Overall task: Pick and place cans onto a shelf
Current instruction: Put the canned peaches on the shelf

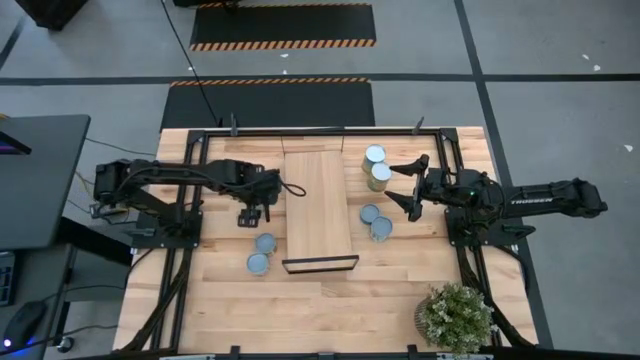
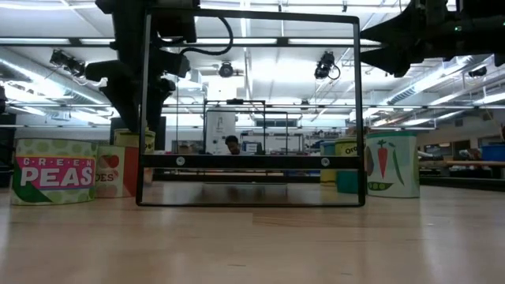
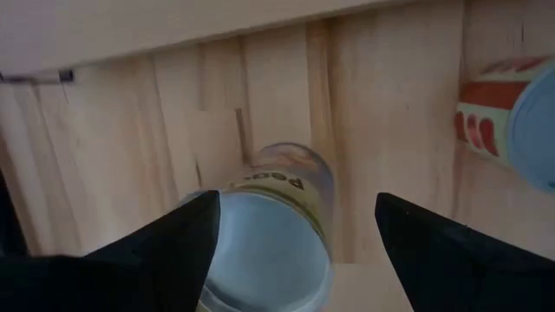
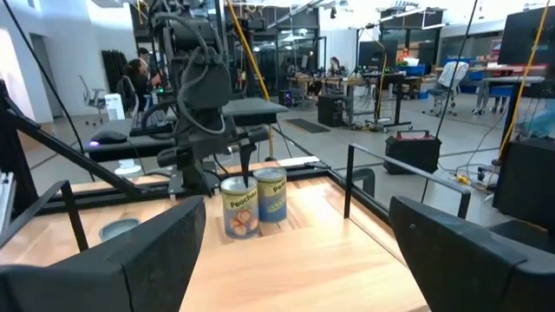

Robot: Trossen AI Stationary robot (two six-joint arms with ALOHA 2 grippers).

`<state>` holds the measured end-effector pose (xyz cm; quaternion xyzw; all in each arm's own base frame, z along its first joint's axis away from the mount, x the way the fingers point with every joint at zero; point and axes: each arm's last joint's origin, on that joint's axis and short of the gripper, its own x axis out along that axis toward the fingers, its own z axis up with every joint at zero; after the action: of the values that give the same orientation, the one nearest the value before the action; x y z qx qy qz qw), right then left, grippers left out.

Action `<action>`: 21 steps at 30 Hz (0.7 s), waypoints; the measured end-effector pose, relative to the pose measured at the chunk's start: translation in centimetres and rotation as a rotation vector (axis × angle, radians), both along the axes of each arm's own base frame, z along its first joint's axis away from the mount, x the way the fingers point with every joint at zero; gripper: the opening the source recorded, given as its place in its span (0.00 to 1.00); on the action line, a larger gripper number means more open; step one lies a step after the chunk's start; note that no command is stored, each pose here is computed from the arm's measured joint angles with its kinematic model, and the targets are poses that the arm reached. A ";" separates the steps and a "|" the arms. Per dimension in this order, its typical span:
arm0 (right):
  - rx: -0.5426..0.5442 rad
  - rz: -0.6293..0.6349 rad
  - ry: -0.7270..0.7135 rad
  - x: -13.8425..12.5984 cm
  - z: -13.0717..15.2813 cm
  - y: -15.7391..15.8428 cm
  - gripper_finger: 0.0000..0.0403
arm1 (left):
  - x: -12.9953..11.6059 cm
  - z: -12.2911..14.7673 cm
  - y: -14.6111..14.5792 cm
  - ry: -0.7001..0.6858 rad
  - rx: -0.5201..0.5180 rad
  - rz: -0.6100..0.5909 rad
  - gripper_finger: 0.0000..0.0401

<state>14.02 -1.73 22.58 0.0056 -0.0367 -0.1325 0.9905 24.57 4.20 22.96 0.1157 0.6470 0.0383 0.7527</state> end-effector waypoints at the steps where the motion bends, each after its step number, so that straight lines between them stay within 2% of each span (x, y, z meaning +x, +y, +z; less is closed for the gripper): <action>1: 0.001 0.000 0.007 0.1 -0.1 0.0 0.92 | 0.1 0.0 0.0 -0.003 0.004 -0.022 0.78; 7: 0.001 0.000 0.006 0.6 -0.2 -0.1 0.92 | 0.5 0.1 -0.1 -0.034 0.023 -0.088 0.78; 12: 0.003 0.000 0.030 0.9 -0.5 -0.1 0.92 | 0.6 0.1 -0.5 -0.048 0.010 -0.041 0.78; 16: 0.012 0.001 0.037 1.0 -0.6 -0.1 0.92 | 0.3 0.0 -1.6 -0.032 -0.041 0.062 0.78; 21: 0.021 0.001 0.035 1.0 -0.6 -0.1 0.92 | -0.1 0.0 -3.6 -0.005 -0.172 0.106 0.78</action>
<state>15.03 -1.82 21.94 0.0136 -0.0179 -0.1325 0.9909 24.51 0.56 22.99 0.0159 0.6513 0.0228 0.7583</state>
